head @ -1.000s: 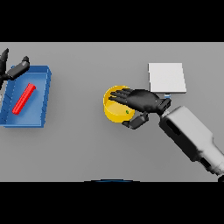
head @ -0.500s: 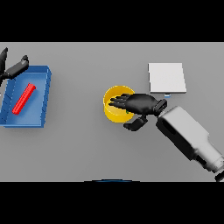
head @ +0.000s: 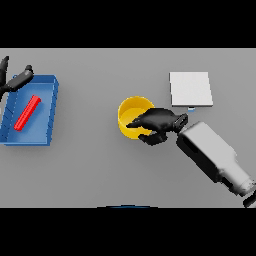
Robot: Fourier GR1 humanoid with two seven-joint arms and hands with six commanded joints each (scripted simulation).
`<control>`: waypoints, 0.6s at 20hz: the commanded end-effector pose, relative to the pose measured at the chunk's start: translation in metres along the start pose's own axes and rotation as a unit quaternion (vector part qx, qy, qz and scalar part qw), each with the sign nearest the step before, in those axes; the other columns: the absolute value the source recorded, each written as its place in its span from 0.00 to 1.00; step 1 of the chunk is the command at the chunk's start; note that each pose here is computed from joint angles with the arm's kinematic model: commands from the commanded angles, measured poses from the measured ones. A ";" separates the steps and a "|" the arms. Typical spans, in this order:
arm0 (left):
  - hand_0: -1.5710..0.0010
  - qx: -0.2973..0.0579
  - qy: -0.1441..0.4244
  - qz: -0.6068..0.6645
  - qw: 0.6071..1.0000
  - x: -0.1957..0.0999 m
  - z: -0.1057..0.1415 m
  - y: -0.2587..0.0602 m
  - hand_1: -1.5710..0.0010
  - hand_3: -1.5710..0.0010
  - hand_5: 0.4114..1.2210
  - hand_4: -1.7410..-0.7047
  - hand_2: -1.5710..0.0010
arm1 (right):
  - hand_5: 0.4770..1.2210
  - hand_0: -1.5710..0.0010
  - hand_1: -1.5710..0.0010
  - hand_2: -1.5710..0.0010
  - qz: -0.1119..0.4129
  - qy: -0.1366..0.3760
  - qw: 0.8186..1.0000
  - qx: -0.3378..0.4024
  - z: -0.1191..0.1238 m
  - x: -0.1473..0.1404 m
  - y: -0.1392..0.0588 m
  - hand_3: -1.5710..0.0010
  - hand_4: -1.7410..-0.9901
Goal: Pick up the red beaker and tilt it to pour out 1 green nut into yellow bowl. Pick up the yellow bowl and place it on the metallic measuring scale.
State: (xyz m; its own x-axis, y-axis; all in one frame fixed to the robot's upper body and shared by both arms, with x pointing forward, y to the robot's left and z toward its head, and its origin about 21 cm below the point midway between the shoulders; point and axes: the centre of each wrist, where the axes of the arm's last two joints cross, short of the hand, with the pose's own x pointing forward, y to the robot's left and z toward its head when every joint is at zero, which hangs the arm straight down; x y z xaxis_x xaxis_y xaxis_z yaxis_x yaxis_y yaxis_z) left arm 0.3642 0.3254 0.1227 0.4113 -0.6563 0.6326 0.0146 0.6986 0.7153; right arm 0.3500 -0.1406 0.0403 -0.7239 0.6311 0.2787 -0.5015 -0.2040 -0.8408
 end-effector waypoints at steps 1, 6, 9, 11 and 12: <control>1.00 0.002 0.001 0.001 1.000 0.000 0.000 0.002 1.00 1.00 0.40 0.91 1.00 | 0.76 0.60 0.68 0.69 0.004 0.000 1.000 0.002 0.003 0.000 0.001 0.59 0.36; 1.00 -0.001 -0.003 0.003 1.000 0.001 -0.002 -0.001 1.00 1.00 0.40 0.91 1.00 | 0.92 0.21 0.25 0.26 -0.005 0.005 1.000 0.012 0.000 0.004 -0.005 0.33 0.16; 1.00 -0.003 -0.005 0.000 1.000 -0.001 0.000 -0.003 1.00 1.00 0.39 0.92 1.00 | 0.96 0.11 0.13 0.13 0.001 -0.001 1.000 0.006 0.005 0.003 -0.004 0.28 0.09; 1.00 0.001 -0.007 0.002 1.000 0.000 0.000 -0.001 1.00 1.00 0.39 0.92 1.00 | 0.97 0.07 0.08 0.08 0.005 0.014 1.000 0.002 0.007 0.006 -0.008 0.23 0.07; 1.00 0.003 -0.003 -0.002 1.000 -0.006 0.001 -0.003 1.00 1.00 0.39 0.92 1.00 | 0.98 0.05 0.07 0.07 0.005 0.019 1.000 0.000 0.011 0.004 -0.014 0.20 0.06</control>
State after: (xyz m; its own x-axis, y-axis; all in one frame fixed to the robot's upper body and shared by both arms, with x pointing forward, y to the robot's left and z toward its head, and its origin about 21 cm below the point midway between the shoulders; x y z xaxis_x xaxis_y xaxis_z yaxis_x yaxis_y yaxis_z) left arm 0.3610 0.3269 0.1169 0.4074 -0.6603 0.6309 0.0122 0.6947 0.7192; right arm 0.3494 -0.1438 0.0581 -0.7087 0.6590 0.2520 -0.4944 -0.2091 -0.8437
